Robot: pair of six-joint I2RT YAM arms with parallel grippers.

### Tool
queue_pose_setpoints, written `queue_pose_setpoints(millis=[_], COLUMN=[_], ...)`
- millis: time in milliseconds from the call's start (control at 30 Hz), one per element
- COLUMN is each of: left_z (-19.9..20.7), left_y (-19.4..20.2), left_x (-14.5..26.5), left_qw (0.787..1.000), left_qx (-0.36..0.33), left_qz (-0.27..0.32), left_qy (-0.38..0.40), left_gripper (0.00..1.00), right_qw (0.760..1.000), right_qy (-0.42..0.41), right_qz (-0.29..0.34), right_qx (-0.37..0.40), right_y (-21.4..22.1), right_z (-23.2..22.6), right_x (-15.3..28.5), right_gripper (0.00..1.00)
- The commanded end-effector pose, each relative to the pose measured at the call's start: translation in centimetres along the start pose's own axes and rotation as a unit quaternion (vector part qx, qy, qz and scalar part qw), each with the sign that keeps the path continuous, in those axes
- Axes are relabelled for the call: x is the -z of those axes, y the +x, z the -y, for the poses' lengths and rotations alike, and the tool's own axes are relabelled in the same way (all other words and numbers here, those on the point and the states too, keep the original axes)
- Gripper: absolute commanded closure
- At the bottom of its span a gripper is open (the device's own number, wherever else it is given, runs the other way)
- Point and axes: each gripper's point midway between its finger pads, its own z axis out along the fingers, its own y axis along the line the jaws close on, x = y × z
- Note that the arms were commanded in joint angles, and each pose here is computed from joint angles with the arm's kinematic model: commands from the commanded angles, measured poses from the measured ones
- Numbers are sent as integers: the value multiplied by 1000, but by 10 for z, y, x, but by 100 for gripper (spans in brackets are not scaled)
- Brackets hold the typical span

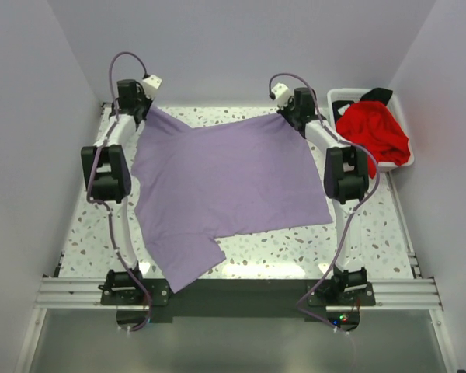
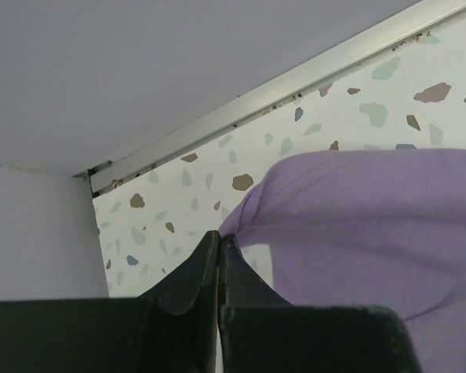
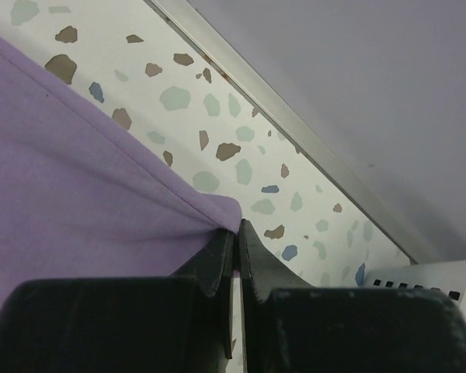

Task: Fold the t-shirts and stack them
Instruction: Flatten the tshirt out, then fold the tshirt

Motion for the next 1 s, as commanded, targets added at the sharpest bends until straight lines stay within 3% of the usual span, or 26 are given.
queue_pose_setpoints(millis=[0,267,567,833,967], left_z=[-9,3,7,35,60], left_y=[-17,-8,-12,14,39], left_x=[19,76,164,223,245], left_qw=[1000,1000,999,996,991], left_qx=[-1,1,17,41,63], left_qz=[15,-14,-26,-56,-80], left_qy=[-14,13,28,64,89], left_gripper=[100,100,100,100,100], right_qw=[1000,999,997,995,992], right_qy=[21,-27,-46,-69,-111], right_qz=[18,27,45,50,40], right_qx=[16,32,40,43,55], right_y=[-18,-21,-32,-21,-4], right_z=[17,3,21,40,25], right_x=[3,14,34,70,81], right_gripper=[100,100,100,100,100])
